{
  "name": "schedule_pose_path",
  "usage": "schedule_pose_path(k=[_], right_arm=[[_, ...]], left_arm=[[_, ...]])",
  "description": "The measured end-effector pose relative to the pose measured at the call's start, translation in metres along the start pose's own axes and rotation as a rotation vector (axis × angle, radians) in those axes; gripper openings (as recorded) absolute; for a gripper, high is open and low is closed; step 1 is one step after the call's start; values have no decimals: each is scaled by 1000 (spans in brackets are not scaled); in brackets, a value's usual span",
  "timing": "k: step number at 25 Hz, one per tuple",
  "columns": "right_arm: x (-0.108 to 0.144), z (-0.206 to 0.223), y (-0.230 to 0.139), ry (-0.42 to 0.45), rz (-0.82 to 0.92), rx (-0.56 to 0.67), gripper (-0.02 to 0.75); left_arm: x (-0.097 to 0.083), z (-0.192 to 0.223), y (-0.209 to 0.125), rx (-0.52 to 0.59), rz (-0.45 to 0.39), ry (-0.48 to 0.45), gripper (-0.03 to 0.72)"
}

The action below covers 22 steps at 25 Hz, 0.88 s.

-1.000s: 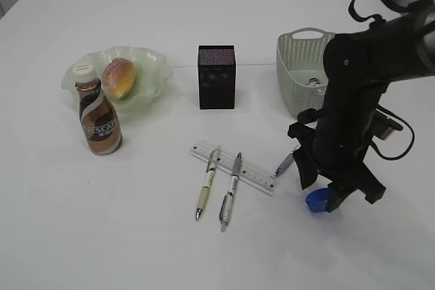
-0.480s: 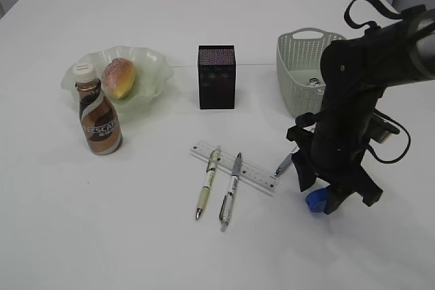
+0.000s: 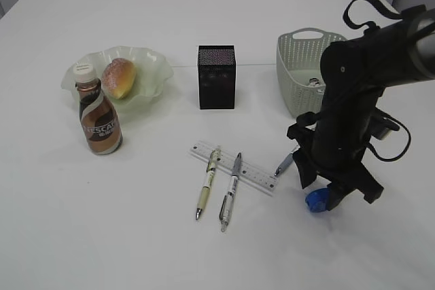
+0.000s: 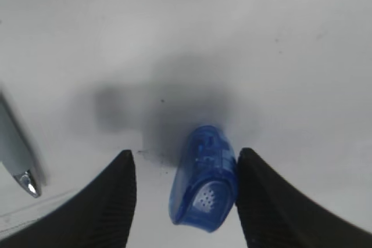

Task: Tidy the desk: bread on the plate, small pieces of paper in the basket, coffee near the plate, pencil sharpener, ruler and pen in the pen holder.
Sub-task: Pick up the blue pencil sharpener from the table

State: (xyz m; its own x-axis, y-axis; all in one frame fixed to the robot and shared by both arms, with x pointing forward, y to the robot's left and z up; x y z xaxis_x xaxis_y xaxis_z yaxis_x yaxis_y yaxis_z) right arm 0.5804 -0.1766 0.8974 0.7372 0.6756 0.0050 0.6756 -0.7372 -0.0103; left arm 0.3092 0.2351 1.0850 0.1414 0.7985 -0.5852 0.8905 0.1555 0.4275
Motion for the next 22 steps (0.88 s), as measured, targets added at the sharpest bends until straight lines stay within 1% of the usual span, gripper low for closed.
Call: schedule_pose_path(k=[11, 13, 18, 22], right_arm=[[1, 0, 1, 11, 0, -7, 428], [0, 0, 0, 5, 1, -2, 428], [-4, 0, -2, -42, 3, 20, 428], [-4, 0, -2, -42, 3, 20, 428]], left_arm=[[0, 0, 0, 2, 0, 0, 247], [0, 0, 0, 2, 0, 0, 247], [0, 0, 0, 2, 0, 0, 247], [0, 0, 0, 2, 0, 0, 247]])
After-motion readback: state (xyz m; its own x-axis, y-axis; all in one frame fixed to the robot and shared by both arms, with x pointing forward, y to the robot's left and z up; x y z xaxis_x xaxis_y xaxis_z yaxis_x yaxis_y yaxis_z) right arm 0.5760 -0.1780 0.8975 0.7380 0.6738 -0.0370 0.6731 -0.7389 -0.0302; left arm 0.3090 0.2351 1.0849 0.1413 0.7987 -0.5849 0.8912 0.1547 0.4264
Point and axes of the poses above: a point on each arm's last joint axis where the gripper is mounted, z pointing out along that axis toward the gripper, x along the wrist's bending axis when the last joint is at zero, y = z × x, the point moved 1 cm from there along z, pointing out along that axis toward the gripper, and after that the axes turned 11 degrees about -z, right-handed, at the moved point
